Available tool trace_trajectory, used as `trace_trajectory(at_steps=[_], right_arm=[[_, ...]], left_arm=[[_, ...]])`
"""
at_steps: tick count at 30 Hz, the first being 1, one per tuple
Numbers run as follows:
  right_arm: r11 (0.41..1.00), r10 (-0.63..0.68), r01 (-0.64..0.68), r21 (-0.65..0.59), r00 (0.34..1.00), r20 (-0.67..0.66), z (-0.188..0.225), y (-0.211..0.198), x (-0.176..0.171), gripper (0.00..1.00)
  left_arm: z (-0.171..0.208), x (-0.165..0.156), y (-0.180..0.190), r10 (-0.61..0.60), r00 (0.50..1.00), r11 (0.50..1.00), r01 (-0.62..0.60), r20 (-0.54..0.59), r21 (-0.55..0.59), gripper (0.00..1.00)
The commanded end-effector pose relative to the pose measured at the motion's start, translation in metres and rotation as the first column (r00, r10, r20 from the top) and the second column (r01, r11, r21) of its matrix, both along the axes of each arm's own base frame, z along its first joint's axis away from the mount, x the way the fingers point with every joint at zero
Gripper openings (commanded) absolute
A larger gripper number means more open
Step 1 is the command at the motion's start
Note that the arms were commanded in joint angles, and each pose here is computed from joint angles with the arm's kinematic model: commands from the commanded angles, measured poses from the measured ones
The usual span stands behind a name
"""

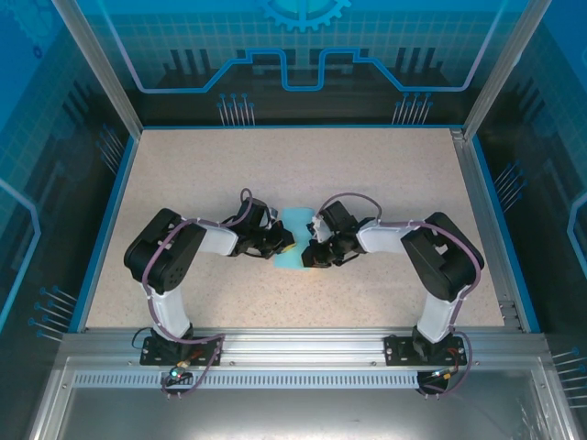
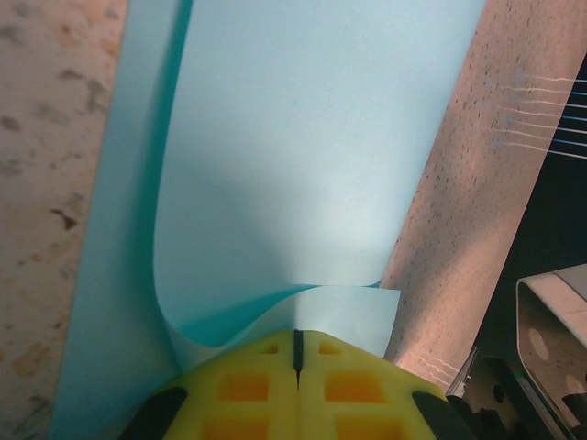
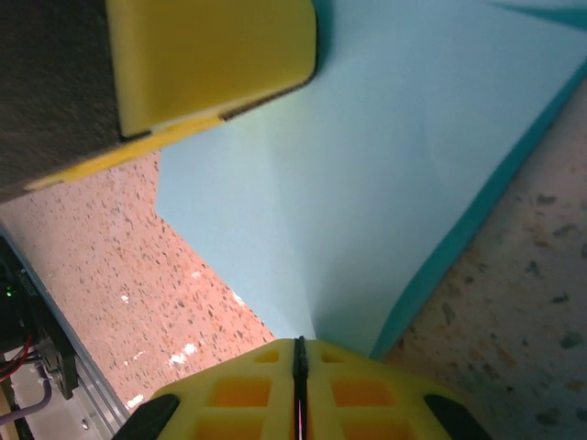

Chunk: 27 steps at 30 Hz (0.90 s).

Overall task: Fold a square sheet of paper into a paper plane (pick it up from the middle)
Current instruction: Fold the triangle a second time at the center of the table.

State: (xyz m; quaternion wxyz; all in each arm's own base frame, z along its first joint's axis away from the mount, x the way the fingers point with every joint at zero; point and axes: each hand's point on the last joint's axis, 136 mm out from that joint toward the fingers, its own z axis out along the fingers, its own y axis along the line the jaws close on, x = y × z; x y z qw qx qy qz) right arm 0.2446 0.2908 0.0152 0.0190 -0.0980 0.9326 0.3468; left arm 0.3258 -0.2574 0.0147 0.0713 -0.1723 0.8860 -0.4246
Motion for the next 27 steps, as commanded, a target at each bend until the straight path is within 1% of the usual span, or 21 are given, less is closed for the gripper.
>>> trace_trajectory(at_steps=[1, 6, 11, 14, 19, 21, 22, 27], right_arm=[[0.998, -0.022, 0.018, -0.053, 0.997, -0.072, -0.019, -0.016, -0.015, 0.1], [0.994, -0.038, 0.028, -0.106, 0.995, -0.093, -0.031, -0.025, -0.02, 0.09], [0.993, -0.03, 0.022, -0.113, 0.997, -0.065, -0.019, -0.029, -0.021, 0.09], [0.996, -0.027, 0.025, -0.081, 0.999, -0.028, 0.0, -0.026, -0.015, 0.09], [0.999, -0.036, 0.035, 0.027, 0.998, 0.05, 0.038, -0.008, 0.001, 0.11], [0.998, -0.044, 0.041, 0.047, 0.997, 0.056, 0.04, -0.002, 0.004, 0.12], [0.997, -0.042, 0.037, 0.07, 0.996, 0.076, 0.049, 0.007, 0.012, 0.12], [0.999, -0.026, 0.023, 0.049, 0.998, 0.06, 0.037, 0.024, 0.021, 0.11]], left_arm=[[-0.025, -0.018, 0.014, 0.002, 0.997, 0.997, 0.004, -0.081, 0.072, 0.0], [-0.025, -0.019, 0.014, 0.001, 0.997, 0.997, 0.005, -0.082, 0.074, 0.0], [-0.025, -0.019, 0.014, 0.0, 0.997, 0.997, 0.006, -0.083, 0.074, 0.0], [-0.026, -0.019, 0.014, 0.001, 0.996, 0.997, 0.005, -0.084, 0.077, 0.0], [-0.024, -0.019, 0.014, 0.001, 0.997, 0.997, 0.005, -0.082, 0.078, 0.0], [-0.025, -0.019, 0.014, 0.002, 0.997, 0.997, 0.005, -0.08, 0.078, 0.0], [-0.025, -0.019, 0.014, 0.002, 0.997, 0.997, 0.004, -0.081, 0.077, 0.0], [-0.023, -0.017, 0.013, 0.003, 0.997, 0.997, 0.002, -0.079, 0.071, 0.0]])
